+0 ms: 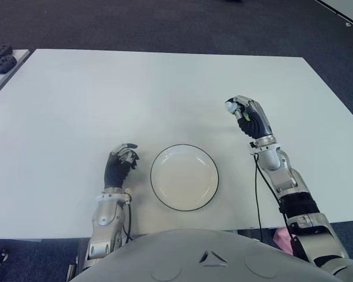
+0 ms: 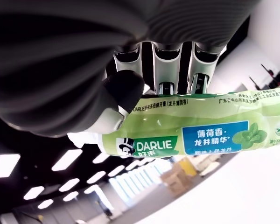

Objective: Put the toothpaste on the table into the plate.

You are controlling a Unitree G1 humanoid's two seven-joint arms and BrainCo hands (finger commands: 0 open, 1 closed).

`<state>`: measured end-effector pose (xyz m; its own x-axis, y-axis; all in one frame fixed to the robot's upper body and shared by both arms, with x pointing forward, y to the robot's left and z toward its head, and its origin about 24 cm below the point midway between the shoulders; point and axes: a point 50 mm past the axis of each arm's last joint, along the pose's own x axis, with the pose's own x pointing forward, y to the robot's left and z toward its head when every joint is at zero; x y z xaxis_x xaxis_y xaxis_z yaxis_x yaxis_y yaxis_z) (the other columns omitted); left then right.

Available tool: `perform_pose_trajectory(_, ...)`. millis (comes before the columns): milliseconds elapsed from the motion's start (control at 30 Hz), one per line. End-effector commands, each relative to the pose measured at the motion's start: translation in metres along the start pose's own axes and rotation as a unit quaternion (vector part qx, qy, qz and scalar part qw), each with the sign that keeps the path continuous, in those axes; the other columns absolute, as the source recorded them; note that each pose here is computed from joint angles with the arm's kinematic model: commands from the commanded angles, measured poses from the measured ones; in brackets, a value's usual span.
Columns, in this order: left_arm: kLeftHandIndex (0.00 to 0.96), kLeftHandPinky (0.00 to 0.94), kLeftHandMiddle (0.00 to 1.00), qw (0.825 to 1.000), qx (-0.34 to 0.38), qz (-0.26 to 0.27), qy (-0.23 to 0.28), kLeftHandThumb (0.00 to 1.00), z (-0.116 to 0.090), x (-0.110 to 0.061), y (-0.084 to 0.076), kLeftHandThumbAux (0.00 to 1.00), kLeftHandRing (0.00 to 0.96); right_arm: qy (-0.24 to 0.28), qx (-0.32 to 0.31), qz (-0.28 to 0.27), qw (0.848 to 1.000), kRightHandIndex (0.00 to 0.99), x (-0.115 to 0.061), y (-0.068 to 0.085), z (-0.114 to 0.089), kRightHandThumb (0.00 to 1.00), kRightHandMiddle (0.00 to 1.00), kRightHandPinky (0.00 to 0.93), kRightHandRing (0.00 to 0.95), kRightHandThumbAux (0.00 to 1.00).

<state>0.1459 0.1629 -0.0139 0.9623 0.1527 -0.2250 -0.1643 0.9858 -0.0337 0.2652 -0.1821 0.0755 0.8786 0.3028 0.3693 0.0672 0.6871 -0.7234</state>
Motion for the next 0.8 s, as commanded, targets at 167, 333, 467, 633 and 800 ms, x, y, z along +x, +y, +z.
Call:
perform_pose_trajectory(167,0.432,0.704,0.723,0.999,-0.006,0.005,0.034,0.705,-0.013,-0.003,0.000,0.721,0.714,-0.068,0.049,-0.003,0.996,0.409,-0.009,0.010,0.034,1.000,0.426,0.556,0.494,0.665)
perform_pose_trajectory(333,0.432,0.704,0.724,0.999,-0.007,0.005,0.035,0.705,-0.013,-0.002,-0.001,0.721,0.715,-0.095,0.062,0.032,0.993,0.411,-0.014,0.013,0.048,1.000,0.435,0.547,0.495,0.664)
perform_pose_trajectory(467,0.432,0.695,0.719,0.999,-0.007,0.003,0.036,0.705,-0.013,-0.002,-0.001,0.721,0.710,-0.109,0.074,0.076,0.988,0.389,-0.022,0.020,0.054,1.000,0.433,0.543,0.488,0.667)
perform_pose_trajectory(633,0.432,0.692,0.712,0.999,-0.013,0.000,0.033,0.705,-0.013,-0.002,-0.003,0.721,0.702,-0.118,0.098,0.149,0.977,0.374,-0.036,0.033,0.063,1.000,0.433,0.535,0.484,0.670)
perform_pose_trajectory(800,0.432,0.696,0.711,0.999,-0.013,-0.001,0.031,0.705,-0.013,-0.002,-0.003,0.721,0.701,-0.131,0.099,0.185,0.969,0.369,-0.035,0.037,0.069,1.000,0.435,0.542,0.487,0.670)
